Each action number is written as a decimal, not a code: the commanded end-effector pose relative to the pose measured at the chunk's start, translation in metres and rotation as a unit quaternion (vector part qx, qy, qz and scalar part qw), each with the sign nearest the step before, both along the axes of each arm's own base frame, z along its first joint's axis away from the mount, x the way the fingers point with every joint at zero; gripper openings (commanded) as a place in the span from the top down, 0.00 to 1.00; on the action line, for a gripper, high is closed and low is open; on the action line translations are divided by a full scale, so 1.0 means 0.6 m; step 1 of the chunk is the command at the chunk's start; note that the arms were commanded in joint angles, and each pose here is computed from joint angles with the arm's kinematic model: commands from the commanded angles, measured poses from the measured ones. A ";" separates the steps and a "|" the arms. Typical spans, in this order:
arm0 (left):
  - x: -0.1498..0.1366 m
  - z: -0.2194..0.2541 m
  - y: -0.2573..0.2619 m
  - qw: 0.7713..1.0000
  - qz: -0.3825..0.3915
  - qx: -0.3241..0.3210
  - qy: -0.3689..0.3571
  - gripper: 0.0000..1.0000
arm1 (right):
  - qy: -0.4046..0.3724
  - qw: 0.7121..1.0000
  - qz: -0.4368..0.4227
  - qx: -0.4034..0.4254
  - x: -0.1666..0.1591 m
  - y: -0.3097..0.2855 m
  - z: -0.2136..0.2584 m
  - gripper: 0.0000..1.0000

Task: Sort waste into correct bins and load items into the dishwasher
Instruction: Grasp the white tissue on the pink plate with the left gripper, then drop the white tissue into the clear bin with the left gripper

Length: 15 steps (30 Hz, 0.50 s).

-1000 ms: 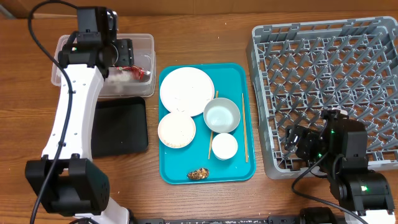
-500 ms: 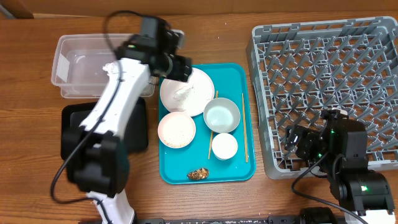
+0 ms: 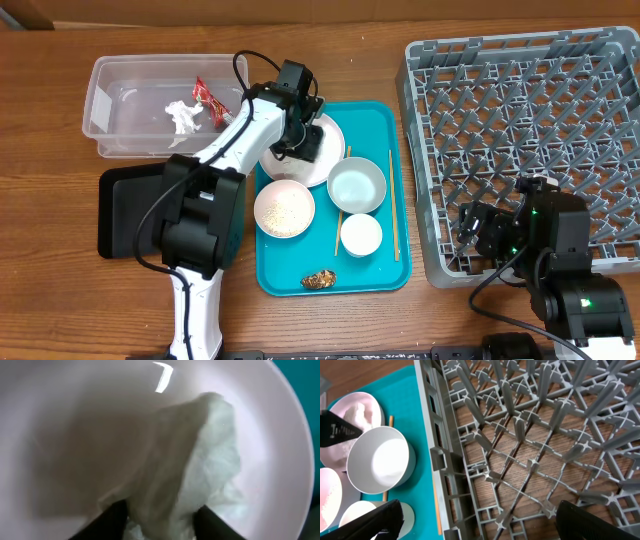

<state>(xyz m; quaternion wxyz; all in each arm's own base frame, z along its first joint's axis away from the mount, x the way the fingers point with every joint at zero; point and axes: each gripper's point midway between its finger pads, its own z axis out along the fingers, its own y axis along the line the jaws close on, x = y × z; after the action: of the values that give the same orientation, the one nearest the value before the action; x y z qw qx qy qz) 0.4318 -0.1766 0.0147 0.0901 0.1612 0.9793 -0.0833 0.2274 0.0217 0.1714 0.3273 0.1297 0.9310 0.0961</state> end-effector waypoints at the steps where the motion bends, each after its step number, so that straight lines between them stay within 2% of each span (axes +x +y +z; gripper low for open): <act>1: 0.004 0.015 0.016 1.000 0.006 0.028 -0.012 0.76 | -0.020 1.000 -0.005 0.000 0.006 -0.002 0.023 0.00; 3: 0.007 0.039 0.017 0.999 0.008 0.026 -0.019 0.89 | -0.020 1.000 -0.005 0.000 0.006 -0.002 0.023 0.00; 6: 0.017 0.097 0.020 0.999 0.012 0.018 -0.045 0.96 | -0.020 1.000 -0.005 0.000 0.006 -0.002 0.023 0.00; 10: 0.035 0.181 0.039 0.994 0.029 0.011 -0.101 0.96 | -0.020 1.000 -0.005 0.000 0.006 -0.002 0.023 0.00; 13: 0.047 0.250 0.087 0.985 0.061 0.034 -0.155 0.96 | -0.020 1.000 -0.005 0.000 0.006 -0.002 0.023 0.00; 15: 0.053 0.291 0.130 0.976 0.089 0.058 -0.189 0.92 | -0.020 1.000 -0.005 0.000 0.006 -0.002 0.023 0.00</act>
<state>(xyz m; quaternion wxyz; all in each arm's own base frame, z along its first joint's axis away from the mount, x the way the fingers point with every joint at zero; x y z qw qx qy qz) 0.4504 -0.1402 0.1273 0.1932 0.1335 0.9713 -0.0375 0.2270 0.0216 0.1710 0.3262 0.1301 0.9314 0.0959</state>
